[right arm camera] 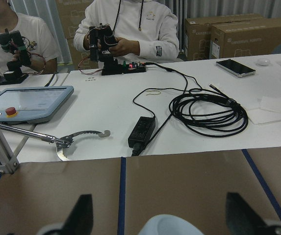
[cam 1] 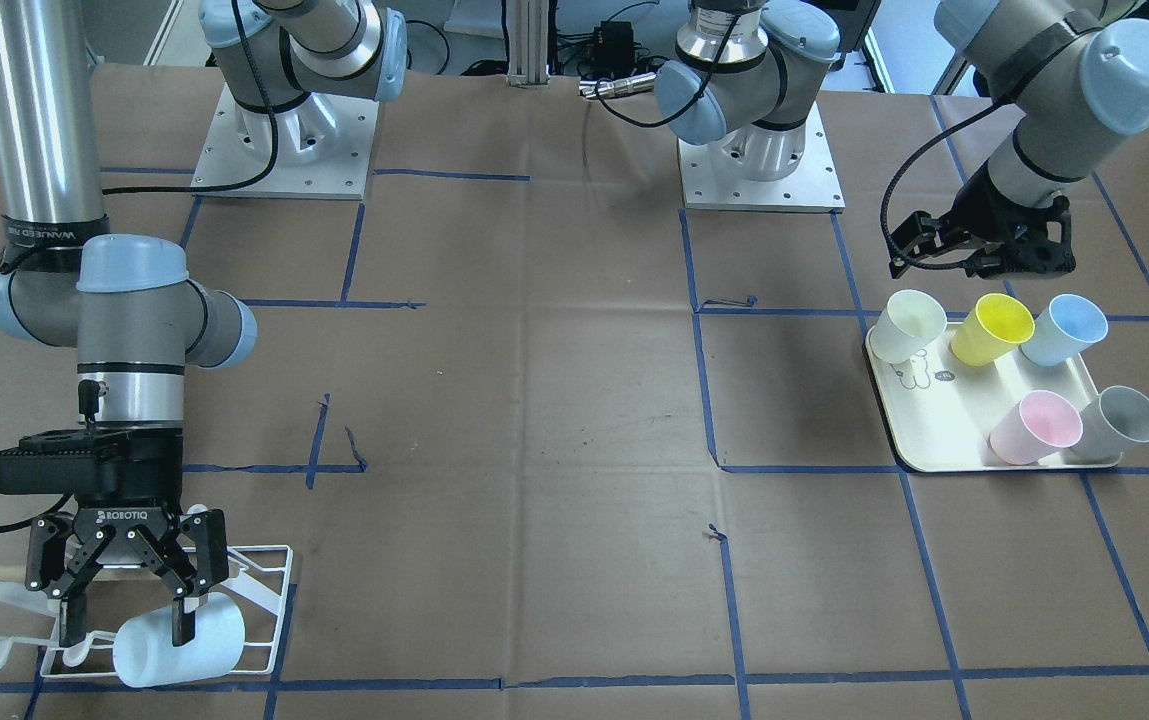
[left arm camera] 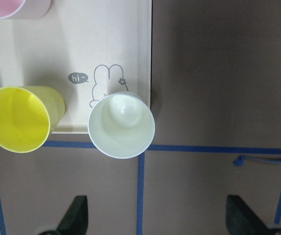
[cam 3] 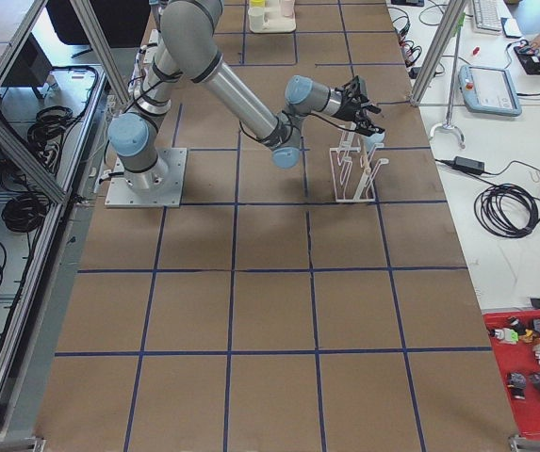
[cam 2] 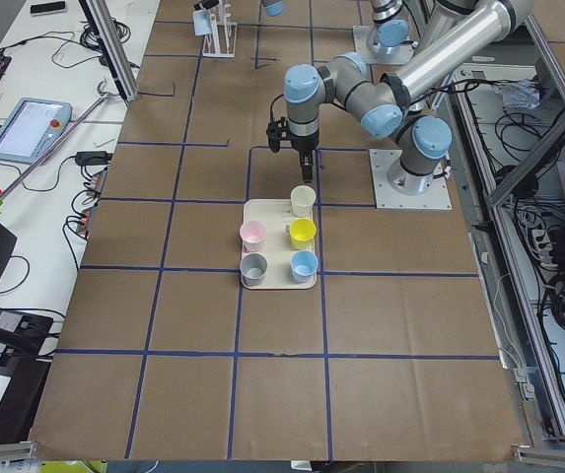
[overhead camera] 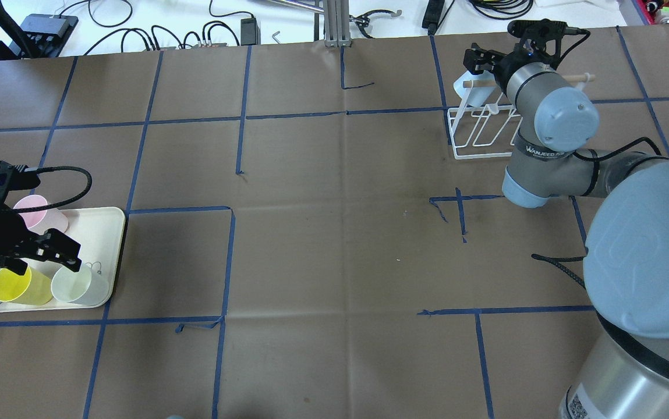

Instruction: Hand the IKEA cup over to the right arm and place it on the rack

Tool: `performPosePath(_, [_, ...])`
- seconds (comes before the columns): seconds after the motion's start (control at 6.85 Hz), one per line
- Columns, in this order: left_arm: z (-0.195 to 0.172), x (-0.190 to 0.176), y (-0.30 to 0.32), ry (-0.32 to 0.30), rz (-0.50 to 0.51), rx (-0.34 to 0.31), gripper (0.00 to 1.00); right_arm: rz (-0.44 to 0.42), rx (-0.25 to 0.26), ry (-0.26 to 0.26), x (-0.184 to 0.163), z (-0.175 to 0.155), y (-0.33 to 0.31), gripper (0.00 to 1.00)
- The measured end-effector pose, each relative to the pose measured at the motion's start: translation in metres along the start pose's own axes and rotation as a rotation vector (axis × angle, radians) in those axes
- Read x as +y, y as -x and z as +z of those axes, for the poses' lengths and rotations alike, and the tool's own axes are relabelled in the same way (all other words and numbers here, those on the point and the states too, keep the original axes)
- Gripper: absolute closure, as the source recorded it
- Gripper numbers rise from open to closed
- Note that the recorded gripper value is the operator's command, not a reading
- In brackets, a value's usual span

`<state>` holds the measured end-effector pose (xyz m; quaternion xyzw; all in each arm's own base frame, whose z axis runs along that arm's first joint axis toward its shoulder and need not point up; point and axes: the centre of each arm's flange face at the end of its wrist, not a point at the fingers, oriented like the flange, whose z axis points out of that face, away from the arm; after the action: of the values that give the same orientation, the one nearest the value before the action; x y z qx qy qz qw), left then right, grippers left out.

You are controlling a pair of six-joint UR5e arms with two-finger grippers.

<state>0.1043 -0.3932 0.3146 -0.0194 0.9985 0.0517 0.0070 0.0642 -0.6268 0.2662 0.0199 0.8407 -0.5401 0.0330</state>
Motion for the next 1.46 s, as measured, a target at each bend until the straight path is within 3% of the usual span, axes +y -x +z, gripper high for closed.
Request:
performPosePath(0.44, [0.061,-0.005,-0.003,-0.011,0.0,-0.003,0.01,-0.005,-0.028,-0.027,-0.014,-0.003,0.004,0.0])
performPosePath(0.73, [0.082,-0.004,-0.005,0.01,0.004,0.008,0.02,0.024,-0.114,-0.069,-0.038,-0.021,0.016,0.0])
performPosePath(0.88, [0.084,-0.004,-0.006,0.015,0.007,0.008,0.28,0.049,-0.133,-0.089,-0.058,-0.039,0.021,0.0])
performPosePath(1.02, [0.084,-0.005,-0.005,0.015,0.012,0.006,0.67,0.066,-0.16,-0.101,-0.077,-0.059,0.027,0.0])
performPosePath(1.17, [0.083,-0.005,-0.005,0.015,0.021,0.004,0.92,0.101,-0.208,-0.114,-0.092,-0.083,0.037,0.0])
performPosePath(1.31, [0.083,-0.005,-0.004,0.016,0.027,0.002,1.0,0.159,-0.25,-0.123,-0.102,-0.11,0.046,0.0])
performPosePath(1.46, [0.083,-0.005,-0.003,0.016,0.028,0.002,1.0,0.217,-0.28,-0.132,-0.107,-0.141,0.056,0.0])
